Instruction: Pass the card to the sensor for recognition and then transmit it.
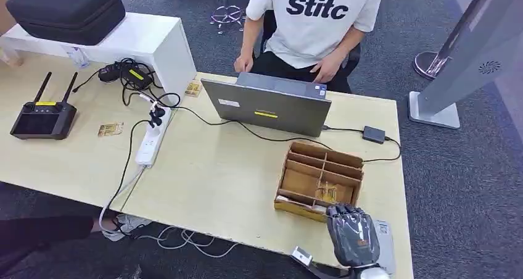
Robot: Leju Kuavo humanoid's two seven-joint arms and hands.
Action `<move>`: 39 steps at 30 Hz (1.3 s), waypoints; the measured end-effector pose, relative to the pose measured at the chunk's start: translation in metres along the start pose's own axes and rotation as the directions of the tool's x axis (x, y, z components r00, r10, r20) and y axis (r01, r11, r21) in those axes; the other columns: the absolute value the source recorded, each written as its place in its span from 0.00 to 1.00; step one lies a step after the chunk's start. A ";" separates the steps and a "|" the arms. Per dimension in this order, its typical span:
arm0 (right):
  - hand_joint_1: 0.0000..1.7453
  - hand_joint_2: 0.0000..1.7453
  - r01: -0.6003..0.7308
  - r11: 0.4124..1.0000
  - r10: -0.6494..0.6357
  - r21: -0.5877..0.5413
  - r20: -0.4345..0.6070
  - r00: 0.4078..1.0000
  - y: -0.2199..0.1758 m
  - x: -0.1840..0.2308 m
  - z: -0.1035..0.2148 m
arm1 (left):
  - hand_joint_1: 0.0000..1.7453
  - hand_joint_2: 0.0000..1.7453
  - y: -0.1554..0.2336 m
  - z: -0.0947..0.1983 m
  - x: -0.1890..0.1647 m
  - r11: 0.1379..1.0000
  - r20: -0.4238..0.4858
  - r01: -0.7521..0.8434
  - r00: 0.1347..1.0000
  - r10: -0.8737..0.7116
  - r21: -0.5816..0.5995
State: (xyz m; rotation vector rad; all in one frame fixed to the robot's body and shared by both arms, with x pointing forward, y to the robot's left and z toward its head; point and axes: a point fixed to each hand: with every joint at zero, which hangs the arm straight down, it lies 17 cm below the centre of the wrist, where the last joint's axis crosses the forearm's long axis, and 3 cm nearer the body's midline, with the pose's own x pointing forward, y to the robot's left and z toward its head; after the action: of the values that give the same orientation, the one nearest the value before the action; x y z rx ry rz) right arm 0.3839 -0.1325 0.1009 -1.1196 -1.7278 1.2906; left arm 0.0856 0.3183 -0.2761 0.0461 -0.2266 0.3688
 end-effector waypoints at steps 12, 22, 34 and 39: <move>1.00 1.00 -0.070 0.997 0.069 -0.042 -0.017 0.997 -0.015 -0.017 -0.032 | 0.00 1.00 -0.001 0.000 0.000 1.000 -0.002 0.027 1.000 -0.027 -0.013; 1.00 1.00 0.031 0.969 -0.023 -0.246 0.036 0.999 -0.120 -0.021 -0.106 | 0.00 1.00 0.002 0.000 0.001 0.997 -0.009 0.071 0.997 -0.071 -0.025; 1.00 1.00 0.256 0.942 -0.236 -0.219 0.113 0.965 -0.175 0.008 -0.176 | 0.00 1.00 0.006 0.000 0.015 0.993 0.017 0.109 0.994 -0.109 -0.036; 1.00 1.00 0.366 0.925 -0.360 -0.101 0.080 0.930 -0.169 0.016 -0.211 | 0.00 1.00 0.008 0.000 0.019 0.989 0.015 0.141 0.990 -0.141 -0.036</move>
State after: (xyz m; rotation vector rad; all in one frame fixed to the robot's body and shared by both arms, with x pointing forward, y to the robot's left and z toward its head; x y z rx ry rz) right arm 0.5280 -0.0638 0.3192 -0.7758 -1.9636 1.0134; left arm 0.0998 0.3326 -0.2718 0.0279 -0.2405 0.2234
